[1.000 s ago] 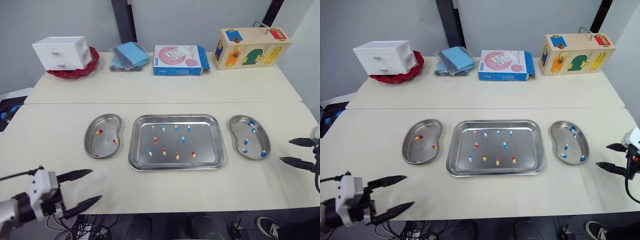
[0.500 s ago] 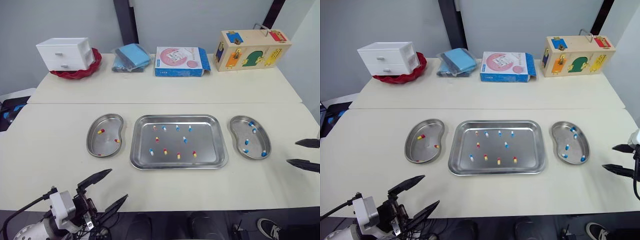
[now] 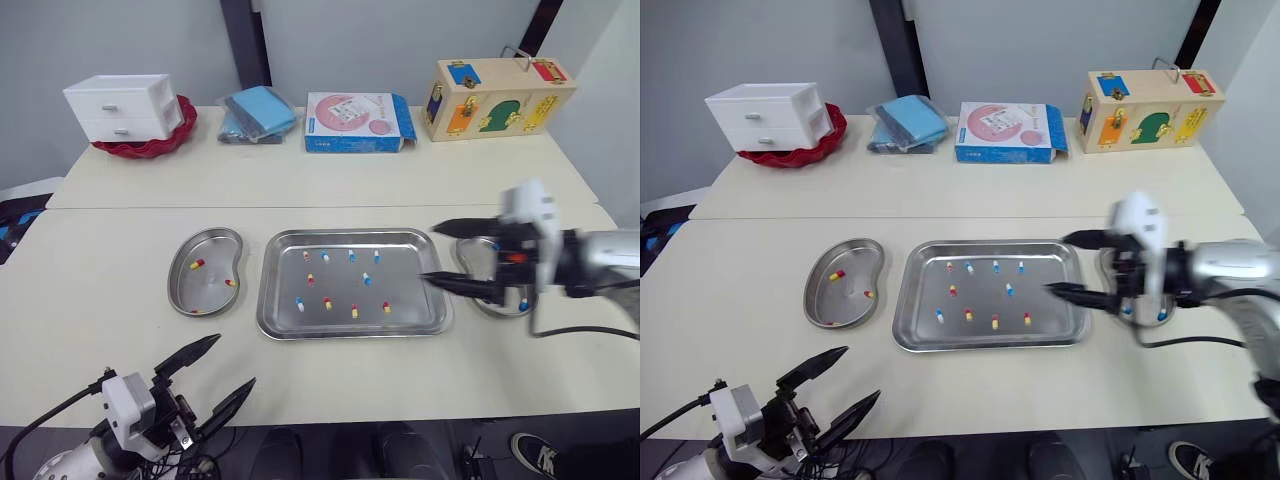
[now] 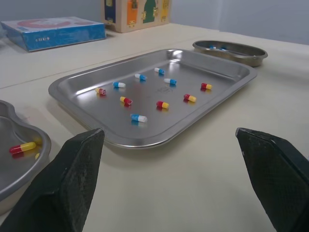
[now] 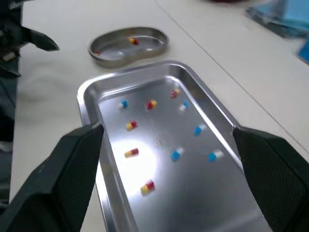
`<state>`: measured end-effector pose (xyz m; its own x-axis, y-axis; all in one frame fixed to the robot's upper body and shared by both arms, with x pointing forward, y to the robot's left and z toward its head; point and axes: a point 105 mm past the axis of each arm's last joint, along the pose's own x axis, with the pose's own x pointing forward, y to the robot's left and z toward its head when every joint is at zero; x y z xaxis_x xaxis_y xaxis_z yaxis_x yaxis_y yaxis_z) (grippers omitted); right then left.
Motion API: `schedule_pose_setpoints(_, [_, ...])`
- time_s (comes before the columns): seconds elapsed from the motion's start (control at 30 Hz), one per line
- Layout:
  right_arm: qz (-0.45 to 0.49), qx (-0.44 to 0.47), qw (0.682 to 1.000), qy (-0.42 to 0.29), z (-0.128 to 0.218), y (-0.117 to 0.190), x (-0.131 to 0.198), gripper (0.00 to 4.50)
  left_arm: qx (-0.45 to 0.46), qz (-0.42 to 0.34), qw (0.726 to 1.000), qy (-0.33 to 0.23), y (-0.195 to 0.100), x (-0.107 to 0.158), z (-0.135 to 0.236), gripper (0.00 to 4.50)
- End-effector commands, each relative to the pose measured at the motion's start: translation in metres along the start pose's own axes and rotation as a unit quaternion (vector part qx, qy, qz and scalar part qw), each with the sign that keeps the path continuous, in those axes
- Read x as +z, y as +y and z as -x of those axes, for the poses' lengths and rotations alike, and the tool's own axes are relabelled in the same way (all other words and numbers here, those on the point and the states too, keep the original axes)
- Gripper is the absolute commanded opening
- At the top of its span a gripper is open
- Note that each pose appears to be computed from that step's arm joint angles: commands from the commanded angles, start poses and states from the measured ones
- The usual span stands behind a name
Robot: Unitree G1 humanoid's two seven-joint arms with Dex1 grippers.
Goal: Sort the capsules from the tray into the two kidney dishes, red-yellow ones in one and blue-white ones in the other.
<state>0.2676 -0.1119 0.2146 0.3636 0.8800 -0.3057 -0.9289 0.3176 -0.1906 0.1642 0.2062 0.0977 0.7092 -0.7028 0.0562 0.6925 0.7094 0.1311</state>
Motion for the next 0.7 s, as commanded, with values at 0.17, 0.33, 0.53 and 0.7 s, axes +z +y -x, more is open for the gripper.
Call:
schedule_pose_setpoints(0.17, [0.027,0.023,0.999,0.040,-0.107,0.031,-0.002,4.47,0.007,-0.008,1.000,-0.005,0.004,0.003,-0.003,4.50])
schedule_pose_setpoints(0.33, [0.016,0.013,0.998,0.057,-0.148,0.036,-0.008,4.47,0.015,-0.012,1.000,-0.006,0.006,0.003,-0.003,4.50])
schedule_pose_setpoints(0.53, [0.040,0.006,0.996,0.081,-0.171,0.039,-0.016,4.47,0.023,-0.011,1.000,-0.006,0.006,0.002,-0.001,4.50])
schedule_pose_setpoints(0.7, [0.053,0.009,0.995,0.089,-0.182,0.041,-0.020,3.32,0.025,-0.009,1.000,-0.004,0.004,0.000,0.000,4.50])
